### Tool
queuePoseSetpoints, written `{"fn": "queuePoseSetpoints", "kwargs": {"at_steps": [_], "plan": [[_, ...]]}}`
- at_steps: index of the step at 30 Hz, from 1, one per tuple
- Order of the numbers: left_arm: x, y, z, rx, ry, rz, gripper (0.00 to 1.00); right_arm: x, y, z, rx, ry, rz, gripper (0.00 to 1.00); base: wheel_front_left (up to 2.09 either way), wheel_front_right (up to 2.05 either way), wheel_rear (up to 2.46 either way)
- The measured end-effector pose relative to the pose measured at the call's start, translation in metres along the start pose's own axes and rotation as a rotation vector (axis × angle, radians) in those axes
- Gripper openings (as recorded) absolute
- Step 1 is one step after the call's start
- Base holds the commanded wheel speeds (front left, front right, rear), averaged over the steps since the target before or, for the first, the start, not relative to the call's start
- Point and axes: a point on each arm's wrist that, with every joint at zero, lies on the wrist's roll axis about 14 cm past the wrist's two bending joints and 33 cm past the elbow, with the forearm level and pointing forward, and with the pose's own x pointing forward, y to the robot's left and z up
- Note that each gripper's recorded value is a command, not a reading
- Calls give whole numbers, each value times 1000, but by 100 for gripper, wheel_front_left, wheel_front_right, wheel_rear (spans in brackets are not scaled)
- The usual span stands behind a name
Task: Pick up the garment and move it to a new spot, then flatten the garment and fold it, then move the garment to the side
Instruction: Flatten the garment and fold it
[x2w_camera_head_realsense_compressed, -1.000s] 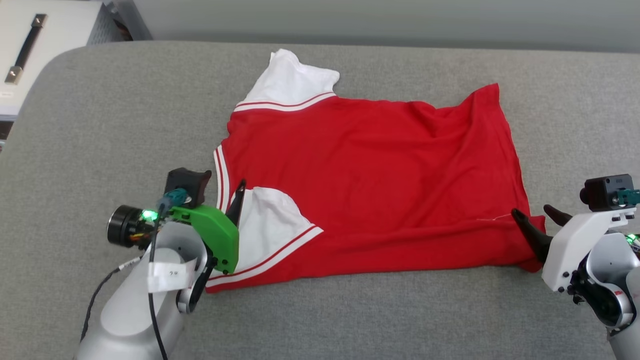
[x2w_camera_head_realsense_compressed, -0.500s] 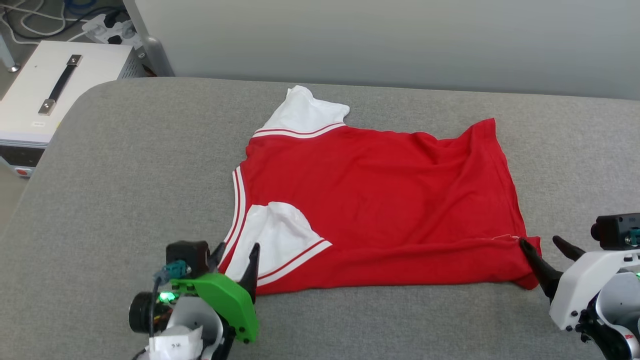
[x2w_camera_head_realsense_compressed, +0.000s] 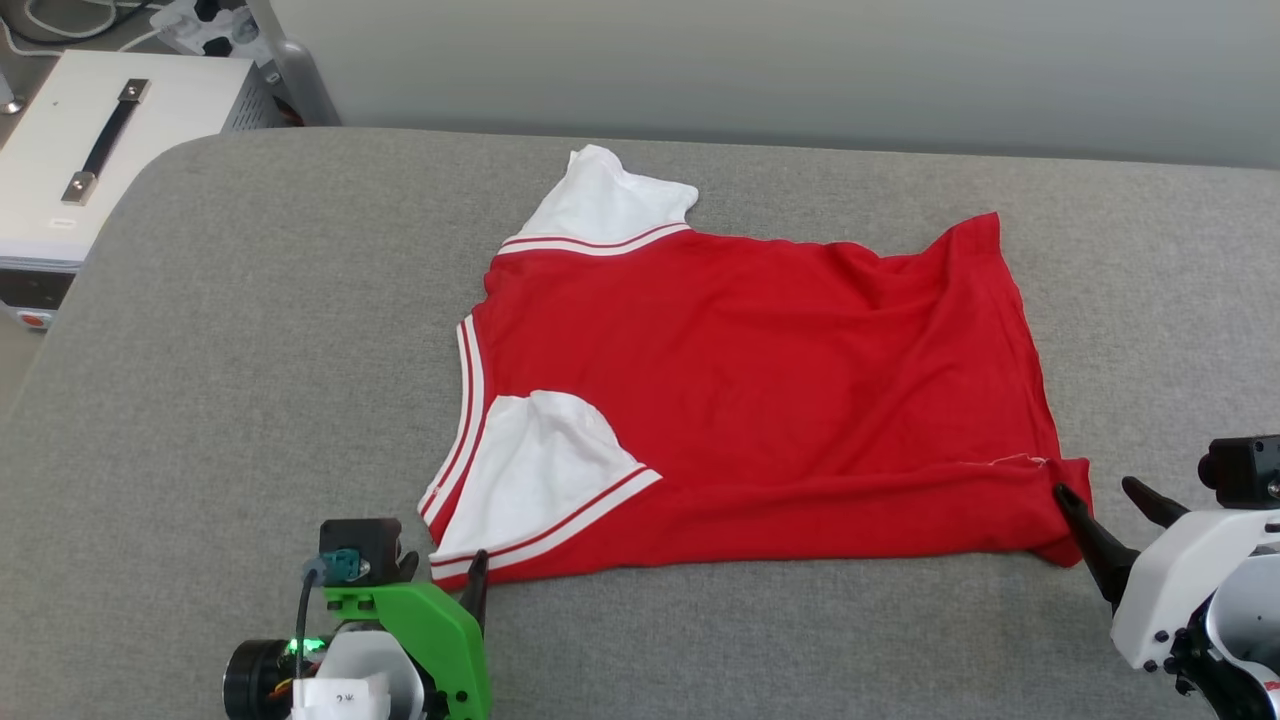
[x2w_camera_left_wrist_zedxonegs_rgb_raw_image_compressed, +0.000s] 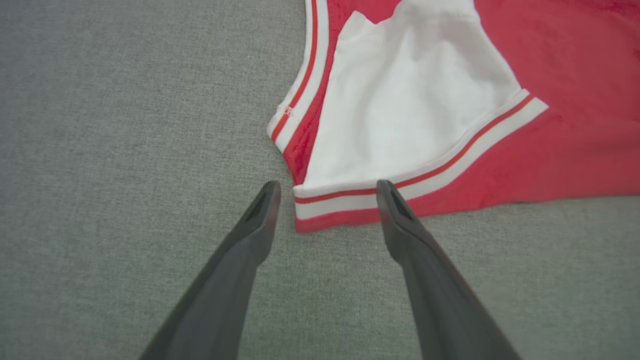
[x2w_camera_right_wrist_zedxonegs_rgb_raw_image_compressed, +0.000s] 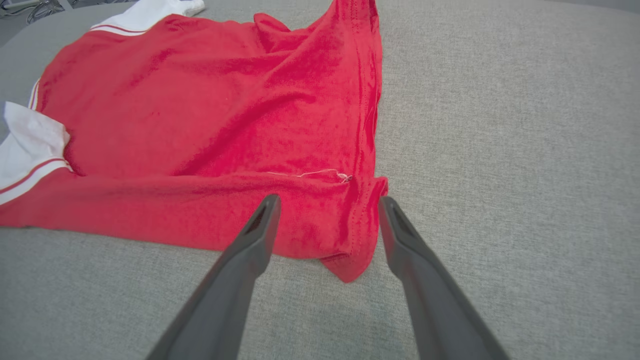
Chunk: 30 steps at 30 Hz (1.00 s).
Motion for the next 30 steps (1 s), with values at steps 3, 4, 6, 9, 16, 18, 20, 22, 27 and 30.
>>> {"fn": "queuePoseSetpoints", "kwargs": {"at_steps": [3,4,6,9,16,18,20,22,27,30], "plan": [[6,5,-7,5,31,23,100,2,-1,-3,4,11,-2,100,0,0,0],[8,7,-9,5,42,29,100,3,-2,-4,5,15,-3,100,0,0,0],[12,10,-16,8,71,42,100,5,-4,-7,5,26,-7,100,0,0,0],[20,15,-22,13,99,62,100,8,-7,-10,7,38,-13,100,0,0,0],[36,22,-33,28,152,87,100,13,-14,-17,12,60,-30,100,0,0,0],[39,21,-35,21,168,81,40,14,-15,-20,13,71,-34,100,0,0,0],[42,20,-36,26,177,72,0,14,-16,-21,7,77,-38,100,0,0,0],[43,17,-36,22,181,53,0,14,-16,-21,-2,77,-41,100,0,0,0],[38,13,-32,0,160,31,0,10,-18,-19,-20,83,-54,100,0,0,0],[34,11,-23,-13,107,21,0,7,-21,-26,-22,134,-72,100,0,0,0]]}}
